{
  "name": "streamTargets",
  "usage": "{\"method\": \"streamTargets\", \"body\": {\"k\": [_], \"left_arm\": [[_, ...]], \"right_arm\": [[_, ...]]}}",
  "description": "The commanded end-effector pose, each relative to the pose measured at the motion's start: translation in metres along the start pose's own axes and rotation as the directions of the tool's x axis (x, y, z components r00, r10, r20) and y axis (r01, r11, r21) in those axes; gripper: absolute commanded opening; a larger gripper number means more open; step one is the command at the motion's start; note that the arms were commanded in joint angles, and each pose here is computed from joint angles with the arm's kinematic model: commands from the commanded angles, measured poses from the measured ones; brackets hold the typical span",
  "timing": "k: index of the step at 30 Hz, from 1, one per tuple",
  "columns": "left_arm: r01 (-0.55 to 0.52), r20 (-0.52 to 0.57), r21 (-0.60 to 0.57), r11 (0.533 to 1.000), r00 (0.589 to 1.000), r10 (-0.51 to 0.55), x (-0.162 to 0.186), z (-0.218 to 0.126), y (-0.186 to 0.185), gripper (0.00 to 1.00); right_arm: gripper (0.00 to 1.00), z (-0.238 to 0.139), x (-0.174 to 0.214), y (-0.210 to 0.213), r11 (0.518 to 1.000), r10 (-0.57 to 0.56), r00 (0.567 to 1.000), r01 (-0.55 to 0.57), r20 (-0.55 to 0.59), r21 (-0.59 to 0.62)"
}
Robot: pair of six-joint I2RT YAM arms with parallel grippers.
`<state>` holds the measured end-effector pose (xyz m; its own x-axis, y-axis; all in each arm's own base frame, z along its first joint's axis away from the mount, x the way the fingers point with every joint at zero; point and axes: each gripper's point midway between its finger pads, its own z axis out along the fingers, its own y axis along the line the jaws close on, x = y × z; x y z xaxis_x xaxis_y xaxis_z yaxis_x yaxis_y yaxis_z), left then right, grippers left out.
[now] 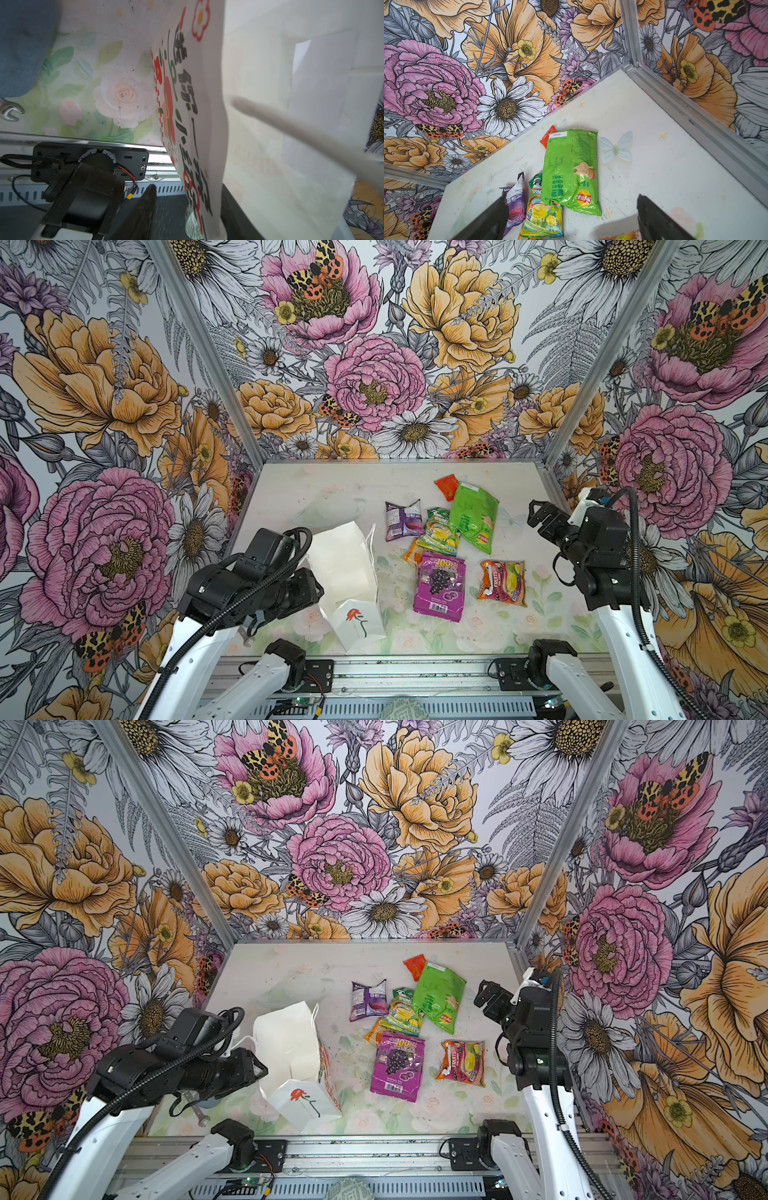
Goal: Place the snacks into the paper bag
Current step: 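Grasp the paper bag's edge with the left gripper and pull it upright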
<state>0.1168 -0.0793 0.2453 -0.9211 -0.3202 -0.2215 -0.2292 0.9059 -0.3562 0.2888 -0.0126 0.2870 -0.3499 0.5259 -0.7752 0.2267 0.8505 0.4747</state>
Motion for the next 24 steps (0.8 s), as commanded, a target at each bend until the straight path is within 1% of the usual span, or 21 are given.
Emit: {"method": "streamTargets", "body": {"k": [1,5,10,11,12,15,18,19,20,21,24], "left_arm": [[-0.017,0.092,-0.046,0.999,0.996,0.021,-0.019,-0.004,-0.005,0.33],[-0.041,0.125,-0.08,0.996,0.991,0.051,-0.029,-0.007,-0.009,0.17],[-0.074,0.165,-0.106,0.992,0.982,0.091,-0.042,-0.013,-0.014,0.08],[-0.085,0.167,-0.118,0.989,0.98,0.104,-0.044,-0.013,-0.014,0.06],[-0.098,0.169,-0.132,0.986,0.978,0.119,-0.047,-0.011,-0.014,0.01],[-0.111,0.209,-0.175,0.978,0.967,0.147,-0.06,-0.01,-0.014,0.0],[-0.119,0.287,-0.186,0.975,0.943,0.17,-0.081,-0.018,-0.02,0.0],[-0.121,0.328,-0.193,0.974,0.927,0.18,-0.091,-0.026,-0.022,0.0],[-0.121,0.354,-0.208,0.97,0.916,0.19,-0.101,-0.031,-0.024,0.0],[-0.121,0.378,-0.236,0.964,0.903,0.206,-0.112,-0.037,-0.024,0.0],[-0.142,0.433,-0.303,0.942,0.86,0.269,-0.145,-0.05,-0.033,0.0]], "right_arm": [[0.98,0.0,-0.003,0.004,1.0,0.001,1.0,-0.001,0.015,-0.022],[0.97,0.0,-0.002,0.005,1.0,0.002,1.0,-0.001,0.008,-0.028],[0.97,0.004,0.001,0.007,0.999,0.007,1.0,-0.008,-0.012,-0.04],[0.97,0.004,0.002,0.007,0.999,0.007,1.0,-0.008,-0.015,-0.043],[0.97,0.004,0.002,0.007,0.999,0.01,1.0,-0.01,-0.017,-0.045],[0.96,0.006,0.006,0.01,0.998,0.01,0.999,-0.012,-0.038,-0.058],[0.95,0.011,0.015,0.014,0.996,0.029,0.996,-0.036,-0.087,-0.084],[0.93,0.015,0.021,0.016,0.995,0.028,0.993,-0.038,-0.114,-0.09],[0.92,0.016,0.025,0.018,0.996,0.013,0.992,-0.024,-0.127,-0.083],[0.92,0.018,0.028,0.02,0.998,-0.021,0.991,0.013,-0.131,-0.062],[0.92,0.022,0.045,0.036,0.988,-0.156,0.972,0.152,-0.176,-0.036]]}}
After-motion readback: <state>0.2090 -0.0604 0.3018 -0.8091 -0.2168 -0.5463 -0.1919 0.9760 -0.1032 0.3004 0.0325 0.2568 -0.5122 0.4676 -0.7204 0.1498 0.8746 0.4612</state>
